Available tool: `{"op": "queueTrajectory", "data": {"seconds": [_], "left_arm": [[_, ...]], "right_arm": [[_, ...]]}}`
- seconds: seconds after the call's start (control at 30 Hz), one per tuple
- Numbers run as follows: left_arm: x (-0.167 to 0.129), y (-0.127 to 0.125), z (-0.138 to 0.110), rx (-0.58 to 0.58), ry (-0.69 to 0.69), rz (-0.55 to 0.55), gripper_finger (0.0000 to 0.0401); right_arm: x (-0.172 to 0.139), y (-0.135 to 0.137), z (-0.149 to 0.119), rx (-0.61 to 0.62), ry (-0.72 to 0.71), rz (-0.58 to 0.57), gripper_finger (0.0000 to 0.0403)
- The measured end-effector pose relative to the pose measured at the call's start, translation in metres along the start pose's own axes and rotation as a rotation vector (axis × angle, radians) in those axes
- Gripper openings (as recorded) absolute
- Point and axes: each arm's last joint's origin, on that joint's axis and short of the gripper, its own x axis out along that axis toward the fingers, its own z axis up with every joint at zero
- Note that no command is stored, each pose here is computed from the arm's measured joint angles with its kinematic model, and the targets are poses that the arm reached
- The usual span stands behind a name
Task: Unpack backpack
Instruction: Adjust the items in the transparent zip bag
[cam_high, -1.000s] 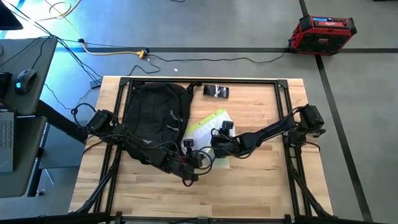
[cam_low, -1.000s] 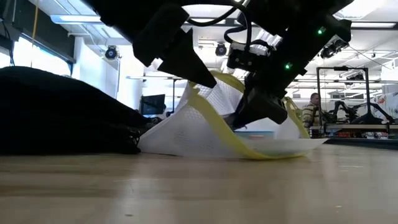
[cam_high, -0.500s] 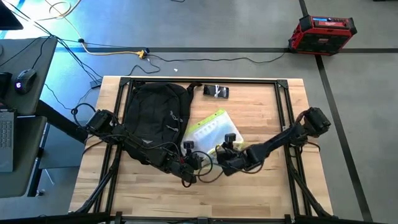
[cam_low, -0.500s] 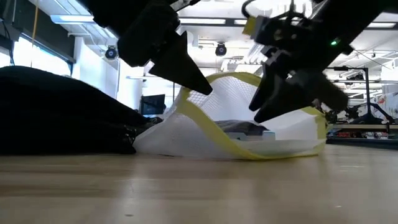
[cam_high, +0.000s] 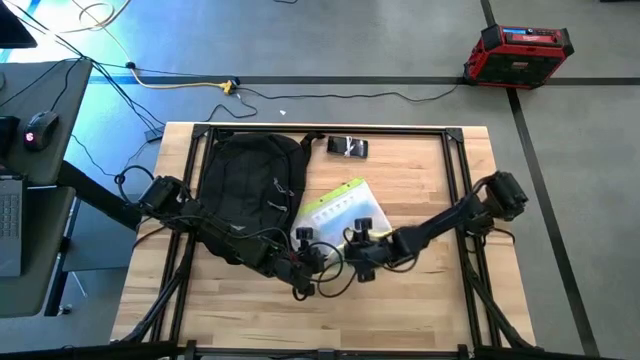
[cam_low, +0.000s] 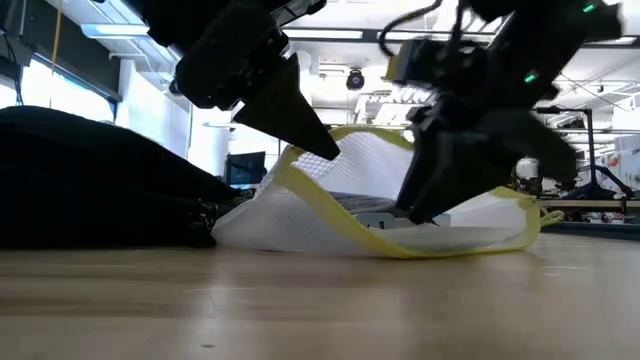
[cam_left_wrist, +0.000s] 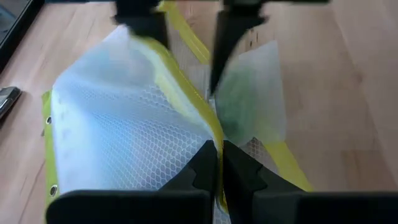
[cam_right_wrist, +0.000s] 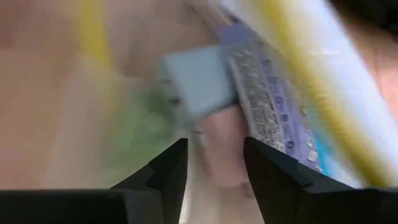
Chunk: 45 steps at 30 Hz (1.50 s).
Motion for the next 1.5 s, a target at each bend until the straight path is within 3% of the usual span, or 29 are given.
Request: {"op": "queueTrajectory", "data": {"seconds": [0.07, 0.2, 0.27, 0.7, 0.97, 1.13, 1.27, 1.5], "left_arm": [[0.000, 0.000, 0.000, 0.000, 0.000, 0.002, 0.0000], [0.001, 0.001, 0.000, -0.001, 0.003, 0.015, 0.0000], [0.000, 0.001, 0.000, 0.000, 0.003, 0.014, 0.0000], [0.000, 0.000, -0.002, 0.002, 0.016, 0.002, 0.0000], [-0.001, -0.002, -0.003, 0.011, 0.034, -0.050, 0.0000], [-0.001, -0.003, -0.005, 0.023, 0.057, -0.077, 0.0000], [-0.001, -0.003, -0.007, 0.032, 0.072, -0.077, 0.0000], [-0.001, -0.003, -0.008, 0.044, 0.084, -0.107, 0.0000]], "right_arm": [[0.006, -0.013, 0.001, 0.062, 0.001, -0.067, 0.0131], [0.009, -0.032, 0.003, 0.189, -0.031, -0.327, 0.0116], [0.007, -0.034, 0.006, 0.210, -0.067, -0.374, 0.0110], [0.008, -0.024, 0.007, 0.241, -0.051, -0.114, 0.0103], [-0.006, -0.013, 0.015, 0.263, -0.091, -0.077, 0.0103], [-0.036, 0.003, 0.023, 0.063, -0.089, 0.065, 0.0103], [-0.057, 0.019, 0.014, -0.196, 0.003, 0.224, 0.0103], [-0.071, 0.023, -0.022, -0.621, 0.283, 0.098, 0.0103]]}}
